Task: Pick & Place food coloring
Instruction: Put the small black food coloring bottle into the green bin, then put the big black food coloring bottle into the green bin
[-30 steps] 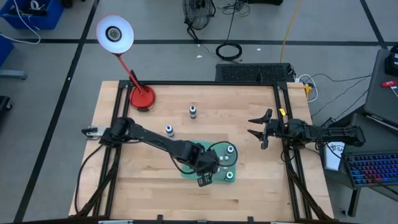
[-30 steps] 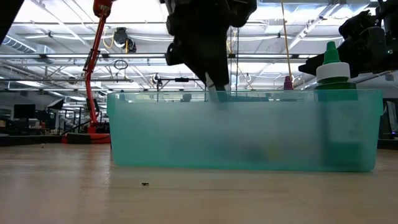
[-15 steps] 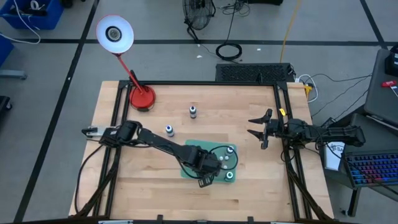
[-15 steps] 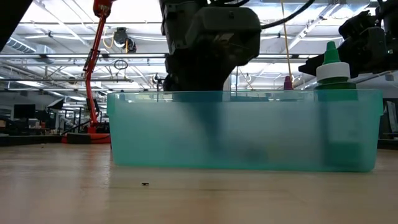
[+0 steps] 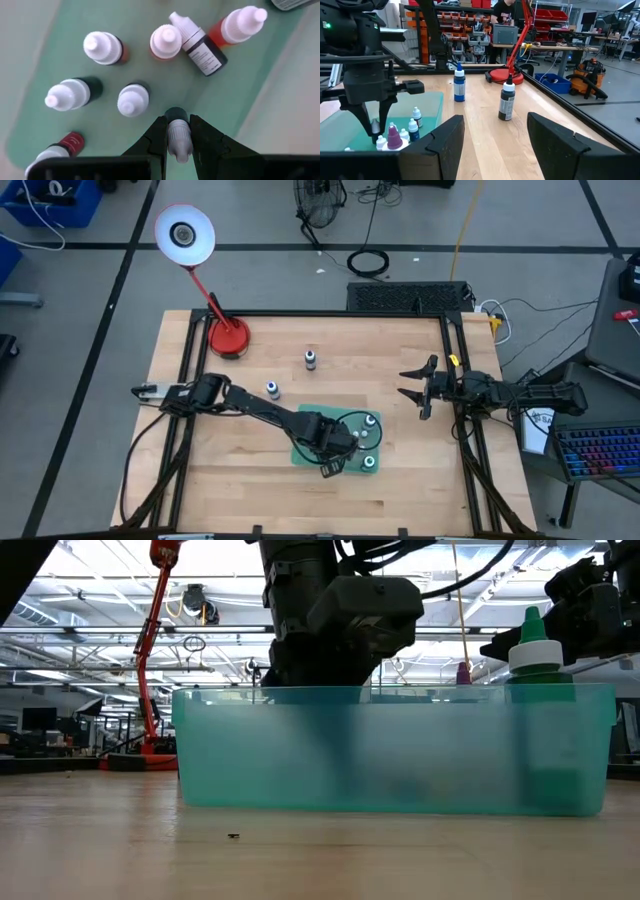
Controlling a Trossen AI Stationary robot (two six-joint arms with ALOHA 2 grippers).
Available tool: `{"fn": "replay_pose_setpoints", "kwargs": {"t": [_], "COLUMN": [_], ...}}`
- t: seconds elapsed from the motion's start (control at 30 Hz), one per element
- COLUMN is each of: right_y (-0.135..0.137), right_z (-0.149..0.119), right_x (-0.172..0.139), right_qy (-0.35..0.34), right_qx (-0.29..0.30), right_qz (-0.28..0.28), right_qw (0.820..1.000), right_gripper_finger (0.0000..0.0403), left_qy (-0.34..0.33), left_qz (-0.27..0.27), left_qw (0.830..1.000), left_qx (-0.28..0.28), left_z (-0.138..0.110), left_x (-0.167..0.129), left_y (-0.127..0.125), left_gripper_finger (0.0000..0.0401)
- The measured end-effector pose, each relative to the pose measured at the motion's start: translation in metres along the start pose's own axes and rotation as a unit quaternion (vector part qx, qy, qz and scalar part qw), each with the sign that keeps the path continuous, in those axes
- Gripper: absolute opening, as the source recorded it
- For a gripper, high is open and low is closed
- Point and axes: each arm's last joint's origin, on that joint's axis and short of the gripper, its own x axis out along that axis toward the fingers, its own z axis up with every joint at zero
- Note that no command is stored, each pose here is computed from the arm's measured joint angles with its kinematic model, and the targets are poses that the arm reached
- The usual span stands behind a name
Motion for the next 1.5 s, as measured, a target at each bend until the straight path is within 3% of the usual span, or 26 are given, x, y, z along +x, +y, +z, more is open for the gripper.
{"fn": "replay_pose_setpoints", "kwargs": {"t": [0.33, 0.6, 0.93, 1.1, 1.27, 1.37, 1.5], "right_y": [0.0, 0.0, 0.0, 0.0, 0.0, 0.0, 0.0], "right_z": [0.0, 0.0, 0.0, 0.0, 0.0, 0.0, 0.0], "right_x": [0.0, 0.0, 0.0, 0.0, 0.0, 0.0, 0.0], "right_qy": [0.0, 0.0, 0.0, 0.0, 0.0, 0.0, 0.0], "right_qx": [0.0, 0.0, 0.0, 0.0, 0.0, 0.0, 0.0], "right_qz": [0.0, 0.0, 0.0, 0.0, 0.0, 0.0, 0.0], "right_qw": [1.0, 1.0, 1.0, 1.0, 1.0, 1.0, 1.0], "right_gripper_finger": [0.0206, 0.0207, 0.0205, 0.0207, 0.0204, 0.0205, 0.0207], "left_qy": [0.006, 0.008, 0.016, 0.003, 0.017, 0.037, 0.02], "left_qz": [0.002, 0.001, -0.021, 0.028, 0.133, 0.171, 0.174], "left_qw": [1.0, 1.0, 0.999, 0.999, 0.991, 0.984, 0.984], "left_qx": [-0.016, -0.023, -0.023, -0.016, -0.006, -0.019, -0.043], "left_z": [0.0, 0.0, 0.01, 0.017, 0.012, 0.017, 0.042], "left_x": [0.0, 0.0, -0.023, -0.054, -0.084, -0.098, -0.111], "left_y": [0.002, 0.002, -0.003, -0.002, 0.008, 0.028, 0.063], "left_gripper_finger": [0.006, 0.0188, 0.0235, 0.0236, 0.0236, 0.0236, 0.0236]}}
